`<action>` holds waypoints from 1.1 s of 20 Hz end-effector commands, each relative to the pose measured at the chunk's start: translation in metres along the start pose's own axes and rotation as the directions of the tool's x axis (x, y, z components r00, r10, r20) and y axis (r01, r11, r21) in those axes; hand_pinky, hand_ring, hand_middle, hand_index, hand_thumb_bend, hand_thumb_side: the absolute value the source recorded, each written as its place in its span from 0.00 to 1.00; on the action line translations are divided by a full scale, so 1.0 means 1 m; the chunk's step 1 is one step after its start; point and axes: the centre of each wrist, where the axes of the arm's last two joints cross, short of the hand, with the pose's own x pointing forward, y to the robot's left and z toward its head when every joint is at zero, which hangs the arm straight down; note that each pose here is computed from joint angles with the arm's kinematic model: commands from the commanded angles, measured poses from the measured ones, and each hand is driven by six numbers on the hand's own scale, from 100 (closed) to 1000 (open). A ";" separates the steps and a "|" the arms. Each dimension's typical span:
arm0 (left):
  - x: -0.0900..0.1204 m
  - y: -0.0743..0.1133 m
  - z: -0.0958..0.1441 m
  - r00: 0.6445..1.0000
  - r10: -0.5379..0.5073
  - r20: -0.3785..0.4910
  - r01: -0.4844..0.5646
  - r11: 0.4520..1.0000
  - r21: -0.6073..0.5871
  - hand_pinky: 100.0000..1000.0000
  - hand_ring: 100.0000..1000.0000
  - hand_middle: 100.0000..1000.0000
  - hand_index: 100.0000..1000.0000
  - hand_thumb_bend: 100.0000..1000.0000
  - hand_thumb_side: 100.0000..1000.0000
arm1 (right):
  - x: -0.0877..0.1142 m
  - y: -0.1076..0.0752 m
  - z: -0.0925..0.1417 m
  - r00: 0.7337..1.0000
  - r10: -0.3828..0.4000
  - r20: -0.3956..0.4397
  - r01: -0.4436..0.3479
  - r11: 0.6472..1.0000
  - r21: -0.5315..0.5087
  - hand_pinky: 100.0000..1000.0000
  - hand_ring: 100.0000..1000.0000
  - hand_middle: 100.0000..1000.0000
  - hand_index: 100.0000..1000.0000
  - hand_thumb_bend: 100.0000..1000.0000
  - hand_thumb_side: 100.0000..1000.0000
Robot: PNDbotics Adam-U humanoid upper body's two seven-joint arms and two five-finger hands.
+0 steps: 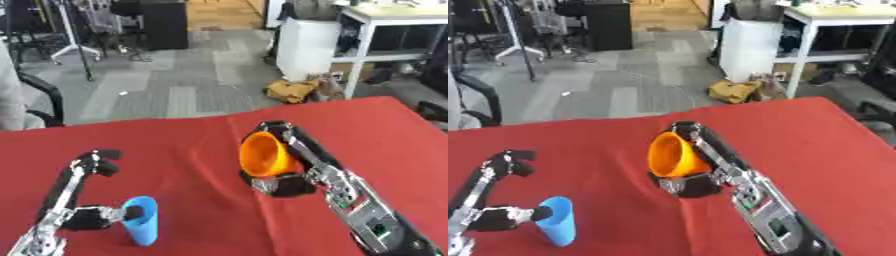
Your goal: Pour the contents of one cup into another cup.
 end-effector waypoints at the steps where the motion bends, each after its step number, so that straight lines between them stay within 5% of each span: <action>1: 0.013 0.006 -0.010 0.999 0.024 0.042 -0.024 1.000 0.004 0.60 0.58 0.66 0.79 0.97 0.51 | -0.006 -0.001 -0.013 0.999 -0.017 -0.032 0.017 1.000 -0.011 0.62 0.32 0.67 0.76 0.32 0.00; 10: 0.027 0.001 -0.007 0.990 0.132 0.044 -0.131 0.991 -0.025 0.61 0.58 0.66 0.79 0.96 0.52 | -0.045 0.027 -0.014 0.994 -0.031 -0.105 0.033 0.999 0.015 0.69 0.46 0.80 0.86 0.42 0.00; 13: 0.032 0.001 -0.004 0.987 0.154 0.046 -0.153 0.988 -0.029 0.61 0.58 0.66 0.79 0.96 0.51 | -0.057 0.032 -0.008 0.993 -0.028 -0.115 0.030 0.999 0.023 0.75 0.53 0.86 0.90 0.51 0.12; 22: 0.044 0.010 0.004 0.981 0.184 0.063 -0.183 0.983 -0.023 0.61 0.58 0.65 0.79 0.96 0.50 | -0.069 0.022 0.007 0.990 -0.019 -0.141 0.015 0.999 -0.030 0.80 0.56 0.91 0.94 0.60 0.20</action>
